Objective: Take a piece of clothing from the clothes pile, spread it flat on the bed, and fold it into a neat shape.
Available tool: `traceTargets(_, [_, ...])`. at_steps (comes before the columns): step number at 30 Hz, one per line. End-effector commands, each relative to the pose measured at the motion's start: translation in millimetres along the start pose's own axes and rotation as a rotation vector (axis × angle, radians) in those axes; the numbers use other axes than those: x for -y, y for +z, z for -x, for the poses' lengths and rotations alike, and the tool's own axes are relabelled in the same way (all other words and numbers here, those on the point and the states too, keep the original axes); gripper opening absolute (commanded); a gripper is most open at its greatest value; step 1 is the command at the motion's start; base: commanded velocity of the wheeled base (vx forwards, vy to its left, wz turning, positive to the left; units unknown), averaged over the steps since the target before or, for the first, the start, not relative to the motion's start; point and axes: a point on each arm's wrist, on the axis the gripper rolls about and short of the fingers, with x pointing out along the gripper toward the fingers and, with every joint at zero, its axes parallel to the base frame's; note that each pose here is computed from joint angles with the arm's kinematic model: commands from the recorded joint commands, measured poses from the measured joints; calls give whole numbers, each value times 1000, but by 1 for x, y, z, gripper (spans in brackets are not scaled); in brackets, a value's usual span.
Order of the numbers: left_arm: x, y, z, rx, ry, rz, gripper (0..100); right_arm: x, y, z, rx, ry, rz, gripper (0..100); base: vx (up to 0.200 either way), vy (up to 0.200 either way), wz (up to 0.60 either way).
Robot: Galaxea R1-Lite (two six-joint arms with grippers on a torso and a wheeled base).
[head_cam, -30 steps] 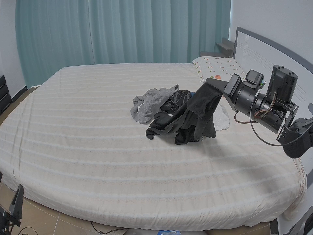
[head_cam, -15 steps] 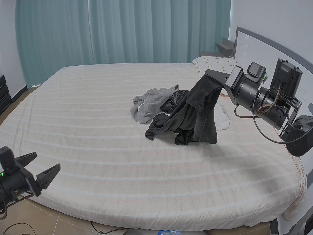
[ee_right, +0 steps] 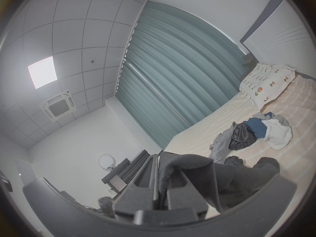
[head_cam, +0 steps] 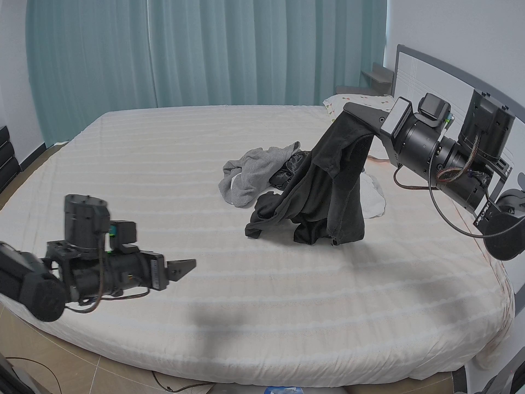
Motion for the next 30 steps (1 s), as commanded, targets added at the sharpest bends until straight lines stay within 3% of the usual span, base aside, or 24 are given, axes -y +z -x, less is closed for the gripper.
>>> traceTargets(1, [29, -27, -133, -128, -47, 1, 100, -16, 5, 3, 19, 52, 1, 0, 0, 0, 0])
traceTargets(17, [33, -14, -217, -43, -28, 29, 100, -17, 6, 4, 23, 57, 2, 0, 0, 0, 0])
traceTargets(19, [31, -5, -234, 14, 5, 38, 100, -21, 10, 7, 40, 75, 6, 0, 0, 0, 0])
traceTargets(26, [26, -4, -266, 51, 29, 57, 100, -19, 11, 9, 47, 73, 7, 0, 0, 0, 0])
traceTargets(27, [26, -3, -268, 54, 28, 68, 0, -18, 10, 8, 46, 70, 5, 0, 0, 0, 0])
traceTargets(30, [27, -3, -270, 46, 32, 99, 0, -13, 8, 7, 39, 56, 5, 0, 0, 0, 0])
